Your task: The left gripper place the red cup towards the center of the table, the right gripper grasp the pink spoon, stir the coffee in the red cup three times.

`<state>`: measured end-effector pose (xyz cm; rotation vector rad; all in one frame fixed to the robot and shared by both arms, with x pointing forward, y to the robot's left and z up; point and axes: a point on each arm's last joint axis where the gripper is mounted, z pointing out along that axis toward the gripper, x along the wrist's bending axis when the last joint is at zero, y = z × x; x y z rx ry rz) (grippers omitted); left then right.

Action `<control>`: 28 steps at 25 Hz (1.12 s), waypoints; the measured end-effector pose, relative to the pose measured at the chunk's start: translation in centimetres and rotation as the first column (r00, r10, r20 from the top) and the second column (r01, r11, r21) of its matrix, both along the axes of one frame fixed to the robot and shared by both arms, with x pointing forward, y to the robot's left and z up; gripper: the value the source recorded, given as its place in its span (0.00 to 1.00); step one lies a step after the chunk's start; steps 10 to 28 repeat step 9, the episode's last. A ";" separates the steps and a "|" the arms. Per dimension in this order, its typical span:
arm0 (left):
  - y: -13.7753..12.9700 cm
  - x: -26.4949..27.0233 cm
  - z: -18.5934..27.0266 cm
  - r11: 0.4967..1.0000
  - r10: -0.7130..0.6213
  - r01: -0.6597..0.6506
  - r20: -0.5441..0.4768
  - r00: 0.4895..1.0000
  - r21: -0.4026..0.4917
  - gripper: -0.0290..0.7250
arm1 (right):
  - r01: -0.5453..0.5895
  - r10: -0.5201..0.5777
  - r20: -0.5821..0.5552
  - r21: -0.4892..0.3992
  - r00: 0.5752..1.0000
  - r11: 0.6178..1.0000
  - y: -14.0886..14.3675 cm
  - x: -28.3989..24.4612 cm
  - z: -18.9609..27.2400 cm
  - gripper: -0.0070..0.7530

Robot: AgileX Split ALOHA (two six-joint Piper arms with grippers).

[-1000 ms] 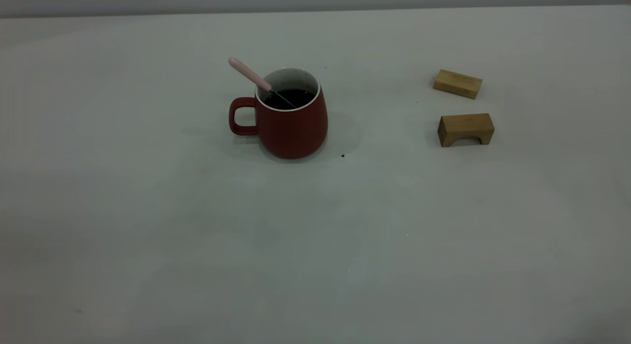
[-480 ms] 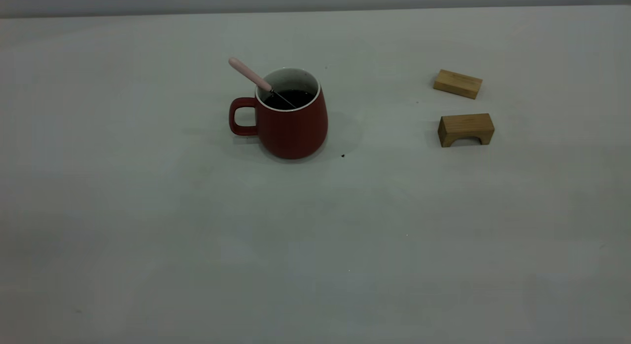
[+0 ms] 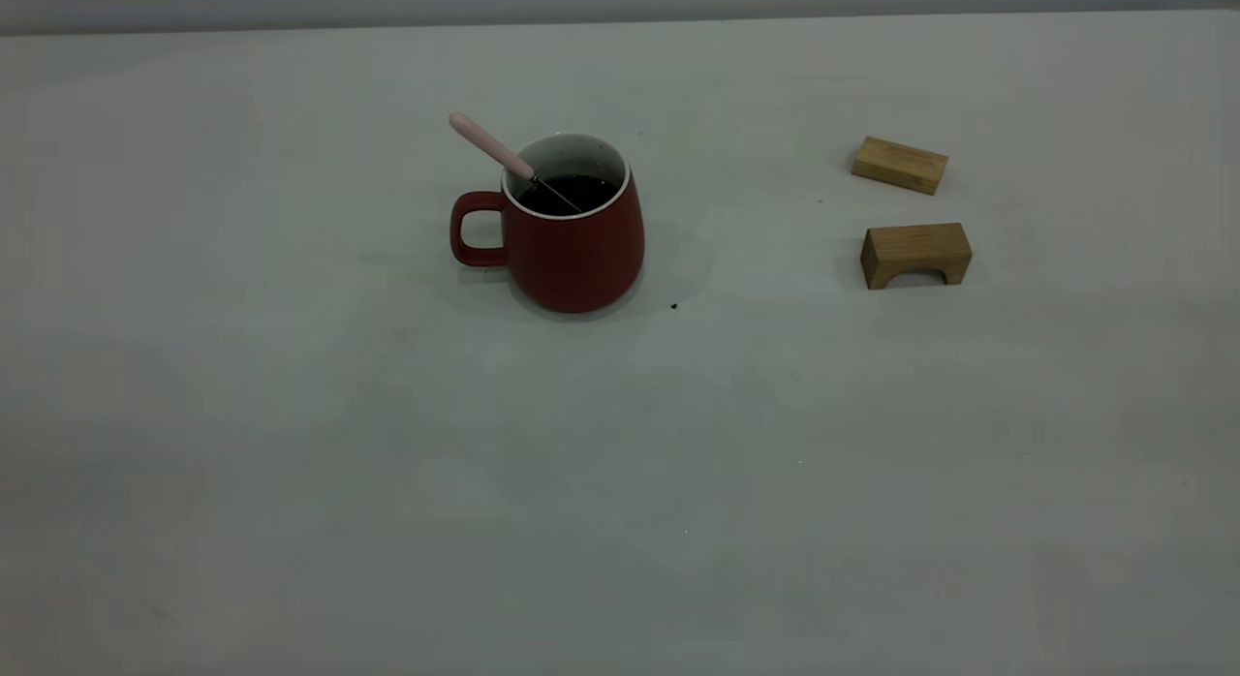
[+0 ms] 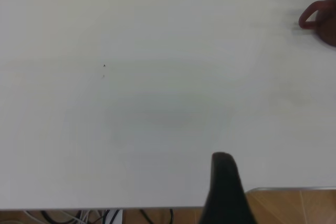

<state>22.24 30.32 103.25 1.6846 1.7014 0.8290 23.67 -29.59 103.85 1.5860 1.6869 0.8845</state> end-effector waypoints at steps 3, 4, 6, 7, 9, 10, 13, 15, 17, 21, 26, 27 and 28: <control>0.0 0.0 0.0 1.000 0.000 0.000 0.000 1.000 0.000 0.83 | 0.001 -0.001 0.000 0.000 1.000 1.000 0.0 0.0 0.0 0.32; 0.0 0.0 0.0 1.000 0.000 0.000 0.000 1.000 0.000 0.83 | 0.001 -0.001 0.000 0.000 1.000 1.000 0.0 0.0 0.0 0.32; 0.0 0.0 0.0 1.000 0.000 0.000 0.000 1.000 0.000 0.83 | 0.001 -0.001 0.000 0.000 1.000 1.000 0.0 0.0 0.0 0.32; 0.0 0.0 0.0 1.000 -0.003 0.003 0.000 1.000 0.004 0.83 | 0.001 -0.001 0.000 0.000 1.000 1.000 0.0 0.0 0.0 0.32; 0.0 0.0 0.0 1.000 0.000 0.000 0.000 1.000 0.000 0.83 | 0.001 -0.001 0.000 0.000 1.000 1.000 0.0 0.0 0.0 0.32; 0.0 0.0 0.0 1.000 0.000 0.000 0.000 1.000 0.000 0.83 | 0.001 -0.001 0.000 0.000 1.000 1.000 0.0 0.0 0.0 0.32; 0.0 0.0 0.0 1.000 0.000 0.000 0.000 1.000 0.000 0.83 | 0.001 -0.001 0.000 0.000 1.000 1.000 0.0 0.0 0.0 0.32; 0.0 0.0 0.0 1.000 0.000 0.000 0.000 1.000 0.000 0.83 | 0.001 -0.001 0.000 0.000 1.000 1.000 0.0 0.0 0.0 0.32; 0.0 0.0 0.0 1.000 0.000 0.000 0.000 1.000 0.000 0.83 | 0.001 -0.001 0.000 0.000 1.000 1.000 0.0 0.0 0.0 0.32; 0.0 0.0 0.0 1.000 0.000 0.000 0.000 1.000 0.000 0.83 | 0.001 -0.001 0.000 0.000 1.000 1.000 0.0 0.0 0.0 0.32; 0.0 0.0 0.0 1.000 0.000 0.000 0.000 1.000 0.000 0.83 | 0.001 -0.001 0.000 0.000 1.000 1.000 0.0 0.0 0.0 0.32; 0.0 0.0 0.0 1.000 0.000 0.000 0.000 1.000 0.000 0.83 | 0.001 -0.001 0.000 0.000 1.000 1.000 0.0 0.0 0.0 0.32; 0.0 0.0 0.0 1.000 0.000 0.000 0.000 1.000 0.000 0.83 | 0.001 -0.001 0.000 0.000 1.000 1.000 0.0 0.0 0.0 0.32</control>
